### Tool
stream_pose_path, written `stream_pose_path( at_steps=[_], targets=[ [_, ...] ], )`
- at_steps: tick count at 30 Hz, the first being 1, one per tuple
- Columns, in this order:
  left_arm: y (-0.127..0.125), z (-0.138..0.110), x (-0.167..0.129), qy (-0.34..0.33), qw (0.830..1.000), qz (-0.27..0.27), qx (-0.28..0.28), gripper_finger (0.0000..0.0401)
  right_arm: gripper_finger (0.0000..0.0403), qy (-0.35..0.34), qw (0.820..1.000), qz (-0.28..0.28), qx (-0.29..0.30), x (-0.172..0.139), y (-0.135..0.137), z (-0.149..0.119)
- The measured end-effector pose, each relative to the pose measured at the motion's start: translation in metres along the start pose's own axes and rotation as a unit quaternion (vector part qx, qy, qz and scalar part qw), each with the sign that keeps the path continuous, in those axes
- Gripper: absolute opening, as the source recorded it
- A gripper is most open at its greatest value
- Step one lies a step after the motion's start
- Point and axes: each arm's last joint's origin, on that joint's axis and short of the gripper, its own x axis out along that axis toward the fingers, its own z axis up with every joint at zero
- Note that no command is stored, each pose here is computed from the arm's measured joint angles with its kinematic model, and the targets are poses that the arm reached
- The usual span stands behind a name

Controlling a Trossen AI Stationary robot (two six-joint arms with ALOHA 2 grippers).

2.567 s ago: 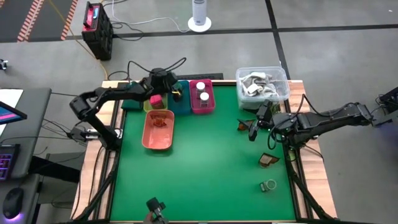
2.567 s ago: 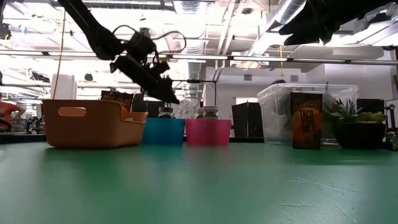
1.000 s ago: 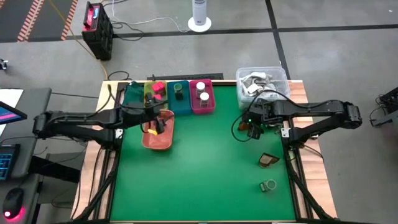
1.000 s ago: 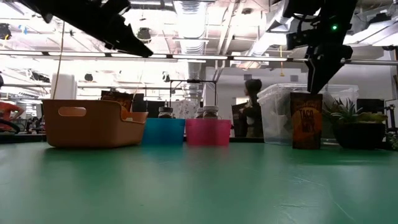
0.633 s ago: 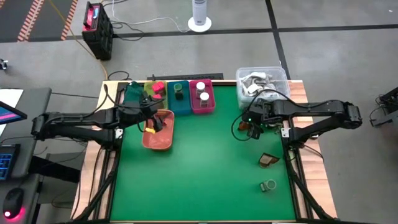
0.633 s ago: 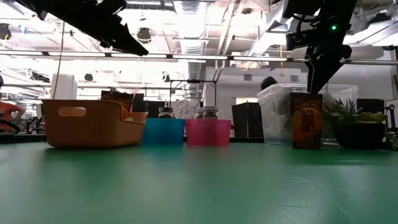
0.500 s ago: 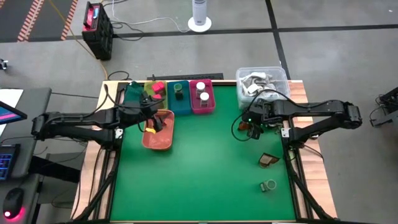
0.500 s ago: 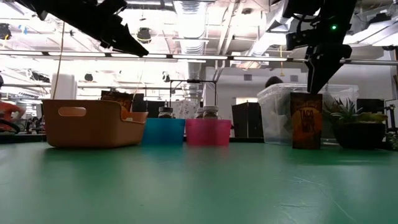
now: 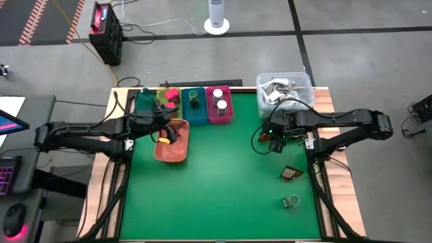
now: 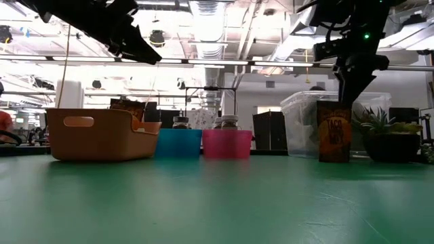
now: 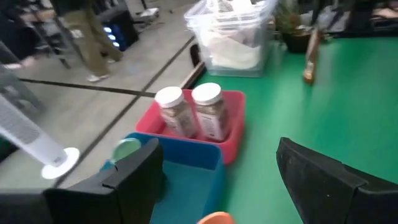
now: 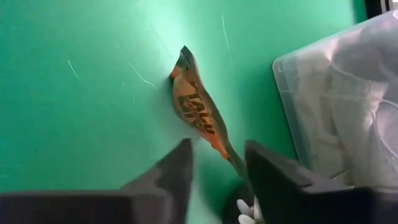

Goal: Sort spices by type
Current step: Put the top brown seasoning bag into the orange bin

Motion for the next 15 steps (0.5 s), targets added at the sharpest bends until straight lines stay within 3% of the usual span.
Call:
stream_pose_path(
  at_steps=[6,15],
  targets=[
    [-0.006,-0.002,0.002,0.007,0.997,-0.073,-0.009,0.0297,0.0021,-0.010,1.000,0.017,-0.011,0.000,0.001,0.002],
    [-0.019,-0.008,0.019,0.027,0.993,-0.115,-0.023,0.0297,0.0013,-0.116,0.990,0.080,-0.012,-0.010,0.018,0.023]
  ],
)
